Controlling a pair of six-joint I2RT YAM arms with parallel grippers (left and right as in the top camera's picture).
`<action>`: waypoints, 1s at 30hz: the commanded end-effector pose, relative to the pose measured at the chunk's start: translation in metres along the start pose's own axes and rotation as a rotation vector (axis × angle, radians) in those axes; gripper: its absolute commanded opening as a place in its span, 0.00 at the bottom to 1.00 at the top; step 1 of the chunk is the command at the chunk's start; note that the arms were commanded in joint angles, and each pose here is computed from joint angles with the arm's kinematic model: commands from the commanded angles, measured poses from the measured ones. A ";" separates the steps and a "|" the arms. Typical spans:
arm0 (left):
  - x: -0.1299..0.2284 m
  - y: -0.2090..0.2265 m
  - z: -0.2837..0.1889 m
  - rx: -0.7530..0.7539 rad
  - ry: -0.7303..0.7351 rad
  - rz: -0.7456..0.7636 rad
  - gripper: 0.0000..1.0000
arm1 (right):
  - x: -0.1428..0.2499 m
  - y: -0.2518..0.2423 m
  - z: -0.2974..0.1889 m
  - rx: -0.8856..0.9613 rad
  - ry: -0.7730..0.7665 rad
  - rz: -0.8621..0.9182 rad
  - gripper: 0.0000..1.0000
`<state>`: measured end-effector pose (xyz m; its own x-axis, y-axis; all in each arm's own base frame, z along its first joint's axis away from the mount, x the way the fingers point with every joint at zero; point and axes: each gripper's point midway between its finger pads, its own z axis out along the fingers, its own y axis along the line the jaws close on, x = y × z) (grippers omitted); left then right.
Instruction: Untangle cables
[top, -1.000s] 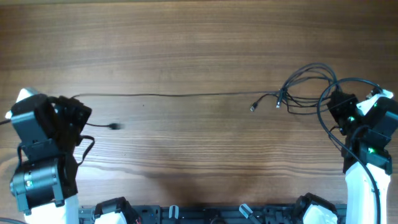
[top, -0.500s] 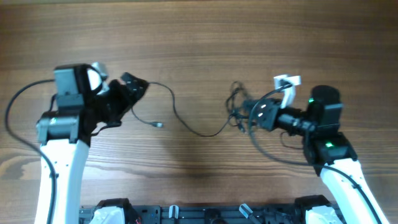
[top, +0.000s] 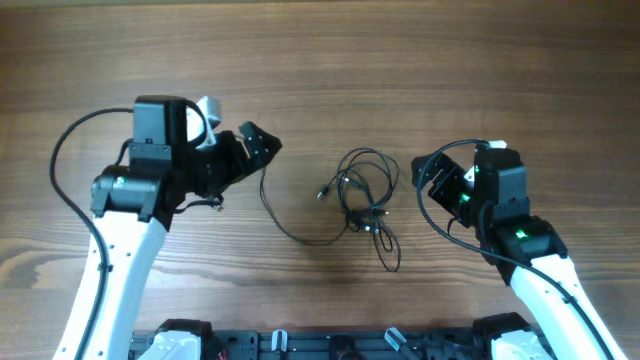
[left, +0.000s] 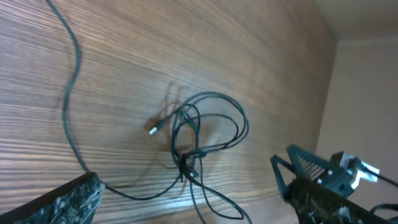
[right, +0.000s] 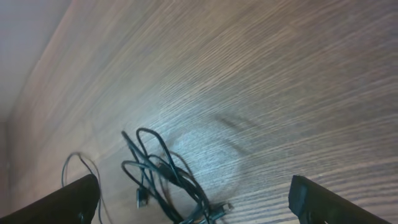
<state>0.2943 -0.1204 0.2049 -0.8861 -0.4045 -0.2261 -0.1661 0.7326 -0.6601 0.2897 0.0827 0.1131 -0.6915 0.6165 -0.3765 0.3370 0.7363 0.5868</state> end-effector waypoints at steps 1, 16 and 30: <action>0.004 -0.010 0.011 -0.010 0.015 0.067 1.00 | 0.002 0.001 0.000 -0.005 0.012 -0.039 0.99; 0.110 -0.015 0.154 -0.220 0.381 -0.319 0.63 | 0.032 -0.052 0.015 0.229 0.149 -0.044 1.00; 0.123 -0.010 0.162 -0.230 0.403 -0.081 0.04 | 0.035 -0.058 0.017 0.253 0.168 -0.044 1.00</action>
<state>0.2443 -0.2761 0.0555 -0.9192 -0.3344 0.2079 -0.3929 0.8135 -0.4287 0.2566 0.0709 0.0557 -0.7929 0.5574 -0.2462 0.4428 0.8046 0.3957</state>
